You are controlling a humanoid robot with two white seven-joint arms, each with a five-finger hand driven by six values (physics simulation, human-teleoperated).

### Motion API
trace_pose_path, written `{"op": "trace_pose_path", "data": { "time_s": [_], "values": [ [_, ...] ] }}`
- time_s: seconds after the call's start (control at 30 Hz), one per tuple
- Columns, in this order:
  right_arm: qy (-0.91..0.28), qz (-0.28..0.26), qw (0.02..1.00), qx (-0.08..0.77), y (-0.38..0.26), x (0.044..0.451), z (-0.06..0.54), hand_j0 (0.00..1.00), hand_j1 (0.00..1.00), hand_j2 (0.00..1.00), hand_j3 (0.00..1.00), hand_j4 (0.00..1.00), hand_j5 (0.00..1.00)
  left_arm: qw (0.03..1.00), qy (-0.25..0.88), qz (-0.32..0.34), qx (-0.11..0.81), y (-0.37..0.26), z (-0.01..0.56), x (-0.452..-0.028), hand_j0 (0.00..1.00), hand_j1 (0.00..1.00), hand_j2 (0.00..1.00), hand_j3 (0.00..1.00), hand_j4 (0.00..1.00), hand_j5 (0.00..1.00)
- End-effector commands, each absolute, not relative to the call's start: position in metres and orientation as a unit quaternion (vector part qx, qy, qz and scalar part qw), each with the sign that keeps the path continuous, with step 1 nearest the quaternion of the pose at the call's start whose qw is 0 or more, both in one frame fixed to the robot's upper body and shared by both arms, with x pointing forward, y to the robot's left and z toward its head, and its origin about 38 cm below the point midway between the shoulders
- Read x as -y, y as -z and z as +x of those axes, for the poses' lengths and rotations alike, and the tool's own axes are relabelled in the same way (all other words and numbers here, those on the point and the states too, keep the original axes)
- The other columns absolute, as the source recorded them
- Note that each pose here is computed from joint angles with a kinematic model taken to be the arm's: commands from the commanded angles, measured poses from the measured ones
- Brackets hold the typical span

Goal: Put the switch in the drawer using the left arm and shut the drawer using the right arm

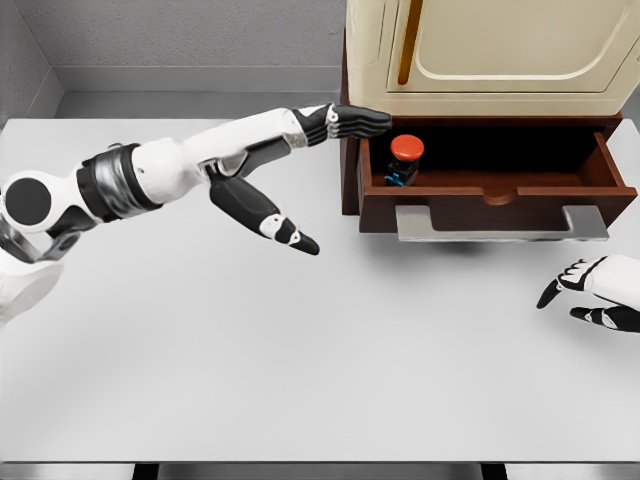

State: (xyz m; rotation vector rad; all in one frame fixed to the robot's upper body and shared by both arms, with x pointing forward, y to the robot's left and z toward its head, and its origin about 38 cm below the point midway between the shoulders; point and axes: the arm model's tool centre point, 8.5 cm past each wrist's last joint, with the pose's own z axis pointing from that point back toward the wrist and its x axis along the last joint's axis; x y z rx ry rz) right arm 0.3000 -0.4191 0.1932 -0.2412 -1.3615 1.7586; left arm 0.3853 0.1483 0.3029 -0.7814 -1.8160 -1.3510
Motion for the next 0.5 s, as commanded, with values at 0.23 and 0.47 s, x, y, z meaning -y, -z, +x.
{"op": "trace_pose_path", "data": {
  "time_s": [0.23, 0.47],
  "values": [
    [-0.706, -0.096, 0.438, 0.549, -0.194, 0.419, 0.3, 0.59, 0.59, 0.59, 0.59, 0.59, 0.59, 0.44, 0.496, -0.345, 0.664, -0.296, 0.412, -0.141, 1.0, 1.0, 1.0, 1.0, 1.0, 1.0],
    [-0.705, -0.095, 0.437, 0.55, -0.194, 0.418, 0.3, 0.59, 0.59, 0.59, 0.59, 0.59, 0.59, 0.472, 0.478, -0.358, 0.648, -0.287, 0.428, -0.126, 1.0, 1.0, 1.0, 1.0, 1.0, 1.0]
  ]
}}
